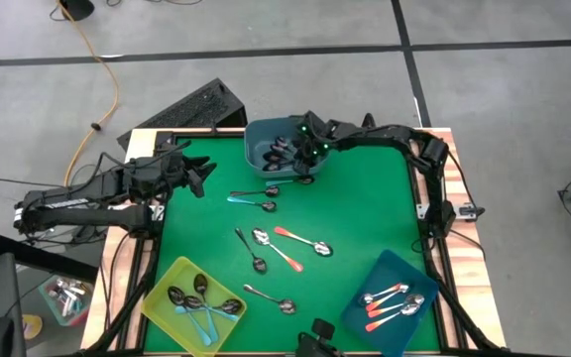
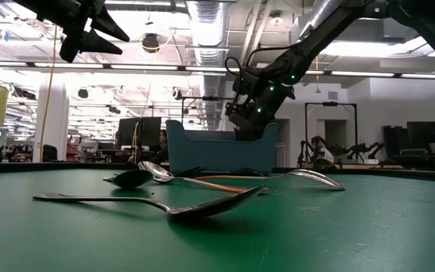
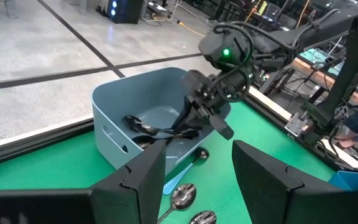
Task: Sort silverware by color (type)
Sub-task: Put the black spoon into the light blue bin
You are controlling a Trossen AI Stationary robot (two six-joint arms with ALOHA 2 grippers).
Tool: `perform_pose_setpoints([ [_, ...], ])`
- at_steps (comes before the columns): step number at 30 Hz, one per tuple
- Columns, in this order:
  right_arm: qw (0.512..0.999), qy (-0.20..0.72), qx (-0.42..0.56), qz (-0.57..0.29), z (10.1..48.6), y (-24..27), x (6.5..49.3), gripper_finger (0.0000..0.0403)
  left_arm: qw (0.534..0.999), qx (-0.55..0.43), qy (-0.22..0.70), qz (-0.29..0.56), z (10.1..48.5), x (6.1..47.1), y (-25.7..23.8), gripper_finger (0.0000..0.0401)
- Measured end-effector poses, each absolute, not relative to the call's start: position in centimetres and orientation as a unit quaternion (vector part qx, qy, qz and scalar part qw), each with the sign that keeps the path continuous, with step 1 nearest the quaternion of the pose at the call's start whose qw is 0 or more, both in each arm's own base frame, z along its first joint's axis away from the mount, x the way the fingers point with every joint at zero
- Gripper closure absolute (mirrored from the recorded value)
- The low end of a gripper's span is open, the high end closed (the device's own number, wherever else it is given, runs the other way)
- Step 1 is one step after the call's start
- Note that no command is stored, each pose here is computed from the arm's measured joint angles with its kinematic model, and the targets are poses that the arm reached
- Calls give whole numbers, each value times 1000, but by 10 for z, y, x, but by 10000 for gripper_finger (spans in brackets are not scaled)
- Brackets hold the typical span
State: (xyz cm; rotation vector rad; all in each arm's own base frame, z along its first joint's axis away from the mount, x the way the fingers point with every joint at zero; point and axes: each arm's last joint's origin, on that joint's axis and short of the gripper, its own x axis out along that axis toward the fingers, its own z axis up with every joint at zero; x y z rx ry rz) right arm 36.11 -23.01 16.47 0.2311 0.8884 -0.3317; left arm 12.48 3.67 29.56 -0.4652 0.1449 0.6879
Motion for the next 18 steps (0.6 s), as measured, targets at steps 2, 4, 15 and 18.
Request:
perform_pose_setpoints([
  [2,885,423,110,-160,162,-229,361,379,912,-228,69,334,296,125,37,231],
  [4,886,421,110,-161,159,-229,360,378,912,-229,69,334,296,125,37,231],
  [15,897,397,100,-166,161,-231,362,367,912,-230,68,334,296,125,37,231],
  [18,897,398,101,-166,161,-231,362,342,912,-229,68,334,296,125,37,231],
])
